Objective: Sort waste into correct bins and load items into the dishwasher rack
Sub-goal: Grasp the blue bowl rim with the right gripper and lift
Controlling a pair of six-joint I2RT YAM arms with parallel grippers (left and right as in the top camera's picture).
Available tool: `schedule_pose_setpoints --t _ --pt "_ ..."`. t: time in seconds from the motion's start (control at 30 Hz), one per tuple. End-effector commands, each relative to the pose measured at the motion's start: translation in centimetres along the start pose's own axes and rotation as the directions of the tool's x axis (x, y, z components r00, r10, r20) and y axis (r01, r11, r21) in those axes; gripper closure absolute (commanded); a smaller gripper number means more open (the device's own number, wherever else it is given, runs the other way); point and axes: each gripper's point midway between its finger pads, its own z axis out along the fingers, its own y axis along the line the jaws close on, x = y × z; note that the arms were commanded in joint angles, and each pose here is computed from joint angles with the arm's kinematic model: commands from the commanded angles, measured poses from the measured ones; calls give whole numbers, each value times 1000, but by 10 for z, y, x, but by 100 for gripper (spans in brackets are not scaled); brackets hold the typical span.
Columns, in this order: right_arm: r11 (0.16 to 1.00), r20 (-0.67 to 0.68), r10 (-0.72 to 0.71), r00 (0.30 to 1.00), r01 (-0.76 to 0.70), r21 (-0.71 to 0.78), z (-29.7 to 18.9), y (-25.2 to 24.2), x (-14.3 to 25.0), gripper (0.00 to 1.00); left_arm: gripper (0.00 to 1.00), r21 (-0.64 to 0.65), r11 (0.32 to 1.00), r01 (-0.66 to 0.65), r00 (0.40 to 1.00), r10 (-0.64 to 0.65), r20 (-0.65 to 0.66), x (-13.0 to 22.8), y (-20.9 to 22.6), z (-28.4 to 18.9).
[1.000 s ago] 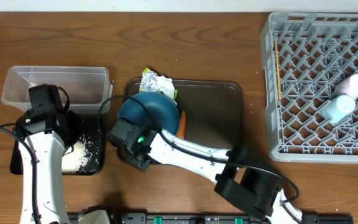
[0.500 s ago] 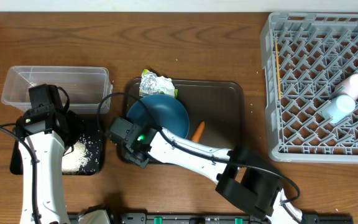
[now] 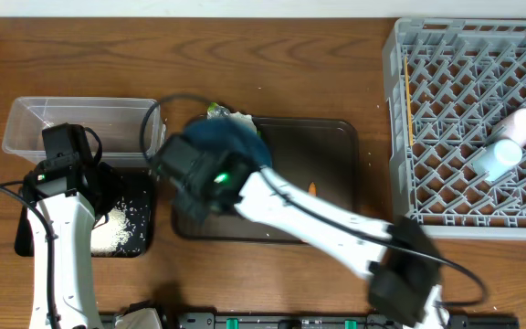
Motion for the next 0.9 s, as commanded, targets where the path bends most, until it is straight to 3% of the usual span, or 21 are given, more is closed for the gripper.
schedule_pose_setpoints --t 0.0,0.17,0.37,0.6,0.87 --pt "992 169 128 977 -123 -39 -74 -17 -38 99 0 1 1000 13 1000 -13 18 -6 0 -4" --pt "972 270 204 941 -163 -168 -146 -35 -49 99 0 1 1000 13 1000 -13 18 -6 0 -4" --pt "941 319 281 905 -195 -276 -216 -71 -37 99 0 1 1000 13 1000 -13 18 -6 0 -4" --pt "911 298 400 867 -338 -238 -236 -154 -2 99 0 1 1000 13 1000 -13 18 -6 0 -4" --pt "877 464 477 746 -377 -297 -290 -243 9 99 0 1 1000 13 1000 -13 18 -6 0 -4"
